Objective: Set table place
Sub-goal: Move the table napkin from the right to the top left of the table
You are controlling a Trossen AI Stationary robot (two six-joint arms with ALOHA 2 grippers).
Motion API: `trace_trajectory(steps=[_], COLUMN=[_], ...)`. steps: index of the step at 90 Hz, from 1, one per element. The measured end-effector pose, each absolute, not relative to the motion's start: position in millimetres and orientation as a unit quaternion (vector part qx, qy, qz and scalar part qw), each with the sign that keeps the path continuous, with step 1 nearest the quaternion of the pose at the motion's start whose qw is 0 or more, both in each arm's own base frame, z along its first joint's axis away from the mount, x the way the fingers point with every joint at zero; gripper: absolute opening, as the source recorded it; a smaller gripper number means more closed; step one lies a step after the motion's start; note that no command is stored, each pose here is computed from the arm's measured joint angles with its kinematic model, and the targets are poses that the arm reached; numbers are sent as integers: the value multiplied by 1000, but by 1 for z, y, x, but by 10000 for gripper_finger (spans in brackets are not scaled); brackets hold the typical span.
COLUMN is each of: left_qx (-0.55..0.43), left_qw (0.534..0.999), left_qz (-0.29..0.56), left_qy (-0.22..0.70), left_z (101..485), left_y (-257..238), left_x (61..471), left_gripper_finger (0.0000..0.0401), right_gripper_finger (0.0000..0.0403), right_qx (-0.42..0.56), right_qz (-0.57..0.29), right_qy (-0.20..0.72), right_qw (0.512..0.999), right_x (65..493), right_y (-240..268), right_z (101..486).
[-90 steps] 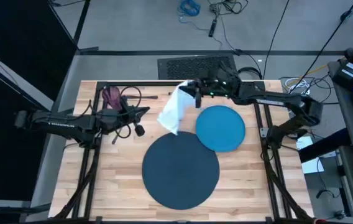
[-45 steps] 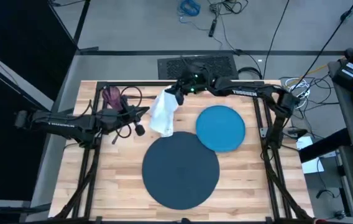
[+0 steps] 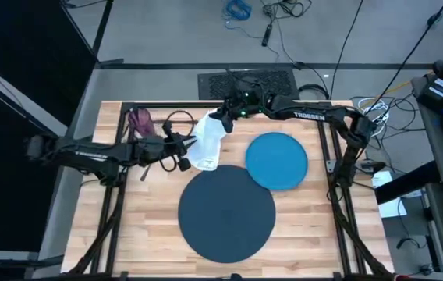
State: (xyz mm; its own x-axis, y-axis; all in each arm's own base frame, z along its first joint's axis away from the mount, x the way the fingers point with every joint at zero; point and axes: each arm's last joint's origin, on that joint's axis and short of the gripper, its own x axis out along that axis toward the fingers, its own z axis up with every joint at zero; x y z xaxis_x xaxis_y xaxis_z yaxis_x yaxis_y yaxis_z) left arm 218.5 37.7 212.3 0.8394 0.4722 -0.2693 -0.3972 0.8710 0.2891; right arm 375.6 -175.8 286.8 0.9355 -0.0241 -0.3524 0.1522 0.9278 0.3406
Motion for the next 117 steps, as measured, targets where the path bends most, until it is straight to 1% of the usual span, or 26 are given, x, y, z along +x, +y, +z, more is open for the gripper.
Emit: trace_trajectory(steps=[10, 17, 26, 39, 52, 75, 82, 87, 92, 100, 103, 111, 117], left_qx=[113, 117, 124, 138, 138, 110, 110, 111, 113, 116, 115, 119, 129], left_qw=[953, 945, 931, 925, 920, 907, 903, 900, 896, 892, 892, 889, 880], left_qz=[231, 253, 290, 289, 295, 341, 347, 348, 348, 350, 351, 352, 366], left_qy=[160, 168, 183, 204, 217, 220, 228, 240, 251, 262, 262, 267, 275], left_z=[213, 212, 208, 199, 188, 179, 176, 173, 171, 169, 169, 168, 168], left_y=[38, 39, 41, 42, 46, 61, 64, 65, 67, 69, 69, 70, 70], left_x=[220, 219, 220, 225, 232, 235, 234, 234, 233, 232, 232, 231, 230], left_gripper_finger=[101, 122, 144, 169, 184, 185, 173, 151, 116, 41, 21, 7, 2], right_gripper_finger=[0, 0, 0, 0, 0, 0, 0, 0, 0, 5, 8, 27, 50], right_qx=[181, 182, 183, 183, 188, 192, 194, 197, 197, 197, 195, 183, 180], right_qz=[-47, -48, -42, -35, -24, -10, -9, -10, -10, -10, -10, -11, -16], right_qy=[176, 178, 177, 178, 179, 180, 182, 183, 183, 183, 184, 190, 198], right_qw=[966, 966, 966, 966, 965, 965, 964, 963, 963, 963, 963, 964, 963], right_x=[375, 374, 375, 377, 377, 377, 376, 376, 376, 376, 376, 375, 373], right_y=[-177, -177, -177, -172, -171, -171, -171, -171, -171, -171, -171, -172, -175], right_z=[286, 286, 286, 286, 286, 286, 286, 286, 286, 286, 285, 284, 282])
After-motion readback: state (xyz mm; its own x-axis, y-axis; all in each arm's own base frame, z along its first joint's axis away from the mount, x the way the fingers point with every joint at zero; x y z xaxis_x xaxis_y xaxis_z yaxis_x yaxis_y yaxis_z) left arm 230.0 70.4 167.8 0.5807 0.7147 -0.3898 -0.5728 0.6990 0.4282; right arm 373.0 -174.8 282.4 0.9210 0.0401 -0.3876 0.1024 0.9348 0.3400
